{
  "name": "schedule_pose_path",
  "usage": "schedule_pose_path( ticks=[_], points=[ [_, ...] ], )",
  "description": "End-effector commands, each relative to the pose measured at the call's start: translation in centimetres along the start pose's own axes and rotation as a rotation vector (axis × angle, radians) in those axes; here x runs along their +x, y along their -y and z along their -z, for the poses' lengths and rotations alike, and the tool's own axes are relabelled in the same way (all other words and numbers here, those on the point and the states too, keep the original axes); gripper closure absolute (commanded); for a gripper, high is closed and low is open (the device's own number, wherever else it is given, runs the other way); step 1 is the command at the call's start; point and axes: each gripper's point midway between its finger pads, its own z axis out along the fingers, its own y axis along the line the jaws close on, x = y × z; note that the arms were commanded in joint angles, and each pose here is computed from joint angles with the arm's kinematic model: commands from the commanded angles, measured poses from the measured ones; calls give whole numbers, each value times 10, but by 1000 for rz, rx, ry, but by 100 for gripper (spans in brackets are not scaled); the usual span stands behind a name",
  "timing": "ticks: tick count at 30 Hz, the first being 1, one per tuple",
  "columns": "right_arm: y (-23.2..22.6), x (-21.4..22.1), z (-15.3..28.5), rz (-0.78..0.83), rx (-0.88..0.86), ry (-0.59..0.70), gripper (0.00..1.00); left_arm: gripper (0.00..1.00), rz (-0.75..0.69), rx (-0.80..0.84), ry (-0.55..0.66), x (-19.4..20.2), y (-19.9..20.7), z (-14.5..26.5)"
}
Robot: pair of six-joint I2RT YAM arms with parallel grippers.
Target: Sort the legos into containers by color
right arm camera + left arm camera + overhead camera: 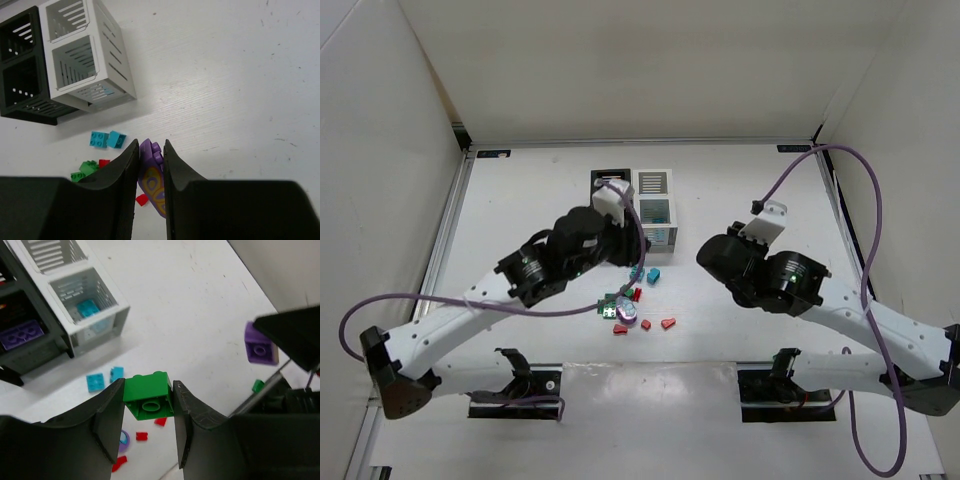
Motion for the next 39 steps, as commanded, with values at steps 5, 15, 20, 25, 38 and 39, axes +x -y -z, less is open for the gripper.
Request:
schedule_pose_path(
  ticks=[5, 15, 20, 25, 38, 39],
  points=[
    [8, -18, -14, 21, -18, 46, 100, 61, 39, -20, -1, -60, -52, -67],
    [13, -29, -47, -14, -46, 17, 100, 61, -4, -51, -135, -71, -106, -180],
    [22, -32, -59, -15, -23, 18, 100, 61, -10, -54, -128, -79, -112, -203],
    [26, -27, -64, -16, -19, -3, 100, 58, -2, -64, -144, -72, -119, -217],
    [35, -20, -66, -20, 6, -32, 100, 35, 4, -155, -174, -61, -142, -243],
    [37, -19, -66, -14, 13, -35, 100, 33, 6, -154, -173, -61, -141, -244]
  ],
)
